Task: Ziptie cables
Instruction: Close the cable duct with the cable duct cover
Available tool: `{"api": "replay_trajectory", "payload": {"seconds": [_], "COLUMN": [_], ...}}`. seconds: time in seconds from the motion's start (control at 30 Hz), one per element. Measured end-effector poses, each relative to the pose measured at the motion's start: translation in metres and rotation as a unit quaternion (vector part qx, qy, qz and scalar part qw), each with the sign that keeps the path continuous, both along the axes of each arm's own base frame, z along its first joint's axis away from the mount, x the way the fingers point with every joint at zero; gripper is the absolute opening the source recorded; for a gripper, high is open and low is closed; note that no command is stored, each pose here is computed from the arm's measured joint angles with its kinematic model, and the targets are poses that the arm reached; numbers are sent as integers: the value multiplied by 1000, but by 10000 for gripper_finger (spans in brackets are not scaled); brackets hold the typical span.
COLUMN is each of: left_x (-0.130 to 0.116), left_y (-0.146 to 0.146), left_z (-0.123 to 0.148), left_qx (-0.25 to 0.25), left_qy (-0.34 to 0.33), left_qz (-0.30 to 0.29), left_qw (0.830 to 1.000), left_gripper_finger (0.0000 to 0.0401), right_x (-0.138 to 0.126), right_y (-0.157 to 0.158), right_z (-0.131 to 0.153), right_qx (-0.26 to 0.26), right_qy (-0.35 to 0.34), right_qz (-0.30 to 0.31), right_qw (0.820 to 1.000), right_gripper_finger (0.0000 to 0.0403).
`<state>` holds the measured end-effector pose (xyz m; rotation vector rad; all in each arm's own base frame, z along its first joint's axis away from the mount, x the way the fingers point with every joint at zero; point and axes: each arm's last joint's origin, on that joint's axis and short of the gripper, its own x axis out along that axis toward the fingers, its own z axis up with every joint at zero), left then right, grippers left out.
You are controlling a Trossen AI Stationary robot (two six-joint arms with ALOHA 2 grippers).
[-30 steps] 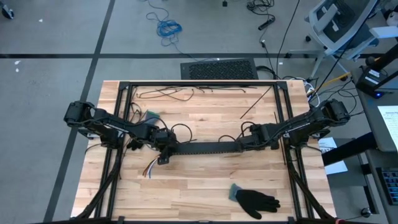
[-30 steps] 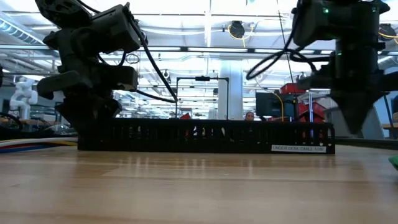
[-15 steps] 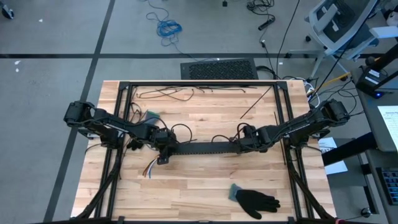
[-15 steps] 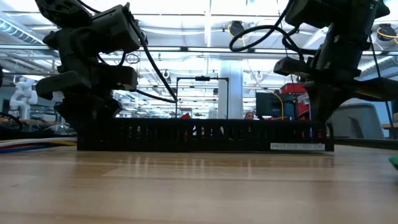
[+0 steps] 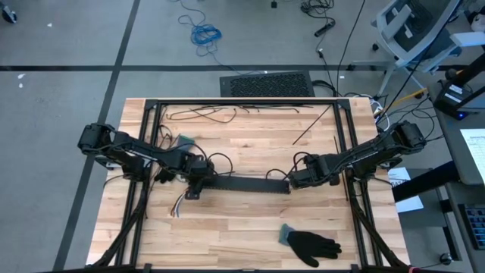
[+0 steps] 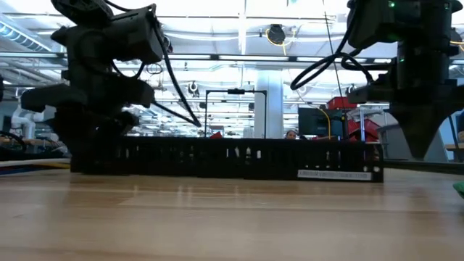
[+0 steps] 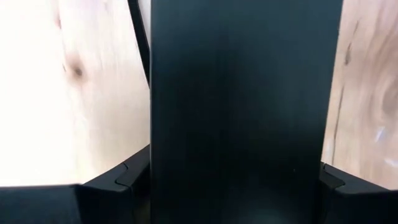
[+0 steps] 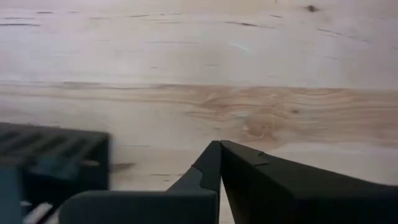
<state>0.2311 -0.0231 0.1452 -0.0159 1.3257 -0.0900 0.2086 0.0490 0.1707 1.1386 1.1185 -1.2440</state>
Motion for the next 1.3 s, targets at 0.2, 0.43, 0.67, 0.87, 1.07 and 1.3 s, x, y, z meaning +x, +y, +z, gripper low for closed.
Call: {"api": "replay_trajectory", "payload": {"seconds": [0.2, 0.43, 0.67, 0.87, 1.07, 1.3], "left_x": [7, 17, 30, 8, -29, -61], "left_y": [1, 4, 12, 22, 27, 26], "left_z": [5, 19, 46, 85, 111, 119], "left_qx": [-35, -64, -36, -15, 30, 30], "left_qy": [-25, -44, -54, -64, -139, -97], "left_qz": [22, 31, 30, 70, 146, 184], "left_qw": [999, 997, 997, 995, 979, 978], "left_gripper_finger": [254, 293, 319, 320, 320, 320], "right_x": [2, 2, 1, 2, 1, -1], "right_y": [0, 0, 0, 5, 19, 24], "right_z": [0, 0, 0, -1, -32, -40], "right_qx": [2, -1, -8, 1, 5, -13], "right_qy": [-8, -7, -1, -6, -55, -85], "right_qz": [23, 43, 55, 71, 34, -8], "right_qw": [1000, 999, 998, 997, 998, 996], "right_gripper_finger": [0, 0, 0, 0, 0, 0]}}
